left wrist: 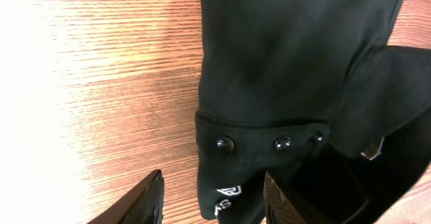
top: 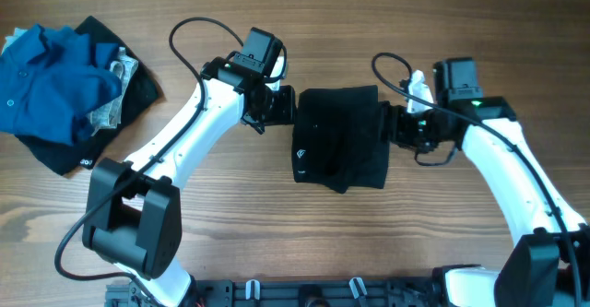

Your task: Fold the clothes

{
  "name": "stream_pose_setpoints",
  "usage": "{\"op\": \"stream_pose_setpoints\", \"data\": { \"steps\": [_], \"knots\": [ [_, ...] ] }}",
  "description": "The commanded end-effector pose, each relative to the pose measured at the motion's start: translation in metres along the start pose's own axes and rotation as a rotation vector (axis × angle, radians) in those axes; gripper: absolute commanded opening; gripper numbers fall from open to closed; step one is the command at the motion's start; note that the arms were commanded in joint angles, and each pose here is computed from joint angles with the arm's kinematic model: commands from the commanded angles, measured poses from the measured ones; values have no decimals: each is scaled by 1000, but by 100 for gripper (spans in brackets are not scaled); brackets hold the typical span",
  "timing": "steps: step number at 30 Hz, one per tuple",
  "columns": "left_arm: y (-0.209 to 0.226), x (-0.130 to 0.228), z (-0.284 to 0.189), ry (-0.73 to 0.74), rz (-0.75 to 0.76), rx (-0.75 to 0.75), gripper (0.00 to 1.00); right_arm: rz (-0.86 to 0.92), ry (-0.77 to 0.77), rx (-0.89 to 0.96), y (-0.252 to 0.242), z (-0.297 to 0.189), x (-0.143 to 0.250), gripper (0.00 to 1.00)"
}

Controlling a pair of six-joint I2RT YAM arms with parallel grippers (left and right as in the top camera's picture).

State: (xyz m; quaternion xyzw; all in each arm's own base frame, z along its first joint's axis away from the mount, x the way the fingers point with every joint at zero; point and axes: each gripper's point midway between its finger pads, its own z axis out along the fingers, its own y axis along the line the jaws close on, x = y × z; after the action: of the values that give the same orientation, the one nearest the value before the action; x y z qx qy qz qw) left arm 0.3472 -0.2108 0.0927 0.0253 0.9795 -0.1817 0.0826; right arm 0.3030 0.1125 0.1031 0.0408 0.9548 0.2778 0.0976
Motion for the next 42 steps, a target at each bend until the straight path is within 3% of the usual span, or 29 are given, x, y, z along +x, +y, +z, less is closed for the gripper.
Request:
{"op": "stream_pose_setpoints", "data": {
  "steps": [1,4,6,7,16,17,18,19,21,24,26,28,32,37,39,40,41,42],
  "knots": [
    [2,-5,-1,-15,34,-14,46,68,15,102,-3,20,5,72],
    [2,-5,-1,-15,34,-14,46,120,31,213,-18,37,8,43],
    [2,-5,-1,-15,34,-14,45,140,34,251,-27,40,9,8],
    [2,-5,-1,-15,34,-14,45,145,25,267,-32,38,7,4],
    [6,-7,-1,-24,36,-32,46,274,-95,339,-86,-7,-17,4],
    [7,-8,-1,-27,36,-38,46,272,-87,344,-88,-8,-15,10],
    [8,-8,-1,-30,36,-44,46,279,-77,359,-91,-9,-12,47],
    [8,-8,-1,-30,36,-44,48,284,-72,388,-96,-11,-10,55],
    [8,-7,-1,-27,36,-45,49,290,-68,427,-103,-14,-7,55],
    [10,-5,-1,-16,33,-55,51,204,-35,370,-94,-12,-5,39],
    [11,-3,-1,-9,55,-60,51,-54,-5,115,-47,-6,-7,38],
    [12,-2,-1,-6,56,-62,51,-170,-17,-67,-11,-9,-7,42],
    [12,-2,-1,-7,56,-62,52,-192,-6,-57,-4,-4,-4,50],
    [12,-2,-1,-7,56,-62,53,-110,85,98,-27,25,20,49],
    [12,-2,-1,-7,56,-62,53,-95,128,97,-28,36,32,29],
    [12,-2,-1,-7,56,-62,53,-101,131,98,-28,36,33,12],
    [12,-2,-1,-6,56,-62,53,-109,117,95,-26,34,30,4],
    [12,-2,-1,-7,56,-62,53,-115,94,102,-25,30,24,5]
  ]
}}
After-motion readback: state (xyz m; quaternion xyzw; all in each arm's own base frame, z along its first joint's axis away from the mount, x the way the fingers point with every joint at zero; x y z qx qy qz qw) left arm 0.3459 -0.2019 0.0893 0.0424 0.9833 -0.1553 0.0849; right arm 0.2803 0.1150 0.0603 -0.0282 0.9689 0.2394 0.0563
